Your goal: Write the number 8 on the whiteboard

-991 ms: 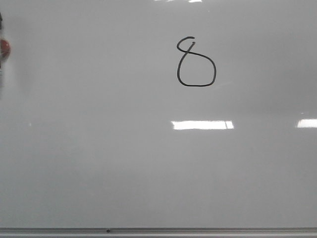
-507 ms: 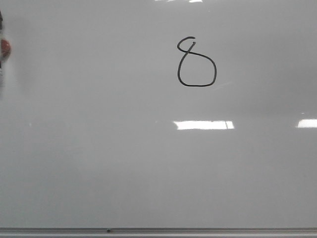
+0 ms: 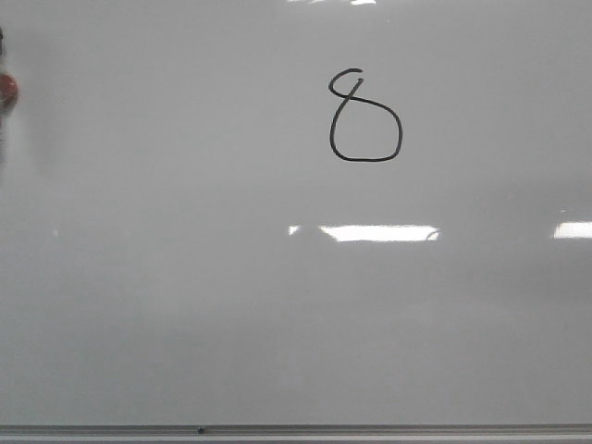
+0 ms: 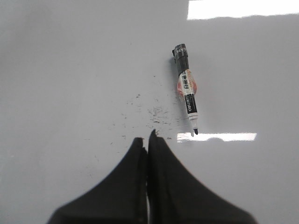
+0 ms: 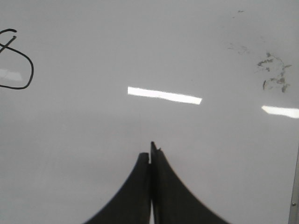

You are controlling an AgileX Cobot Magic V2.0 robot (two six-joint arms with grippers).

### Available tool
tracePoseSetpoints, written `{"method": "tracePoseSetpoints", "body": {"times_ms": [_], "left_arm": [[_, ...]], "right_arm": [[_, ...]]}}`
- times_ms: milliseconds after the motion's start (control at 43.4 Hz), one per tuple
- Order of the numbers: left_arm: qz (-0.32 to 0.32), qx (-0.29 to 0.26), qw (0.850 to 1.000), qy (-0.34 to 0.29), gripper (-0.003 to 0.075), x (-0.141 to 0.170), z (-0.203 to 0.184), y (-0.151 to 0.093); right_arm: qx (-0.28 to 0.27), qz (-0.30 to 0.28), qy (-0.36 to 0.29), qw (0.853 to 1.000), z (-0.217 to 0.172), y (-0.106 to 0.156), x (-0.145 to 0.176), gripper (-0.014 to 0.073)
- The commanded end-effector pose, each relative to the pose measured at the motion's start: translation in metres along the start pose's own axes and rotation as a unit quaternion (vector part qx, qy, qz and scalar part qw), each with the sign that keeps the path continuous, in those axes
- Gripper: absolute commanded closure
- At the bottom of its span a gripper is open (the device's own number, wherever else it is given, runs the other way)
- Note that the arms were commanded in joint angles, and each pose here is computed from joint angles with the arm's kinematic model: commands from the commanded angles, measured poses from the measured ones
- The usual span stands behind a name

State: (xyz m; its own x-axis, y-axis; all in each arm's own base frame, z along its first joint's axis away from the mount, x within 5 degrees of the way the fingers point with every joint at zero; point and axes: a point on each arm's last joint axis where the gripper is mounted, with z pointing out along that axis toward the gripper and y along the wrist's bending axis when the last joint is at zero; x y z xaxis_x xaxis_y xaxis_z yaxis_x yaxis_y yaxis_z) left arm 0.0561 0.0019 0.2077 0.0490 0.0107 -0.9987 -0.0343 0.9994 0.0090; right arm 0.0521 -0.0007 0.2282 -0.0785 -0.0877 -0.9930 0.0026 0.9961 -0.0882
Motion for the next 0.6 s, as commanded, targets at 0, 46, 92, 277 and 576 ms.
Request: {"method": "tracePoseSetpoints", "body": {"times_ms": [0, 46, 92, 277, 576], "left_arm": [[-0.006, -0.001, 0.999, -0.045, 0.0741, -0.005, -0.001, 0.0], [-0.006, -0.001, 0.999, -0.045, 0.0741, -0.005, -0.001, 0.0], [-0.006, -0.001, 0.999, -0.045, 0.0741, -0.005, -0.001, 0.0], [-0.006, -0.001, 0.999, -0.045, 0.0741, -0.005, -0.001, 0.0], [-0.006, -0.001, 0.999, -0.045, 0.0741, -0.005, -0.001, 0.0]], "right_arm": [[0.012, 0.006, -0.086, 0.996, 0.0, 0.0, -0.002, 0.0703], [0.013, 0.006, -0.096, 0.995, 0.0, 0.0, 0.005, 0.0703], [0.014, 0.007, -0.104, 0.994, 0.002, 0.001, 0.013, 0.0703], [0.021, 0.011, -0.104, 0.994, 0.004, 0.0, 0.018, 0.0703], [0.022, 0.022, -0.122, 0.992, 0.003, 0.0, 0.015, 0.0703]]}}
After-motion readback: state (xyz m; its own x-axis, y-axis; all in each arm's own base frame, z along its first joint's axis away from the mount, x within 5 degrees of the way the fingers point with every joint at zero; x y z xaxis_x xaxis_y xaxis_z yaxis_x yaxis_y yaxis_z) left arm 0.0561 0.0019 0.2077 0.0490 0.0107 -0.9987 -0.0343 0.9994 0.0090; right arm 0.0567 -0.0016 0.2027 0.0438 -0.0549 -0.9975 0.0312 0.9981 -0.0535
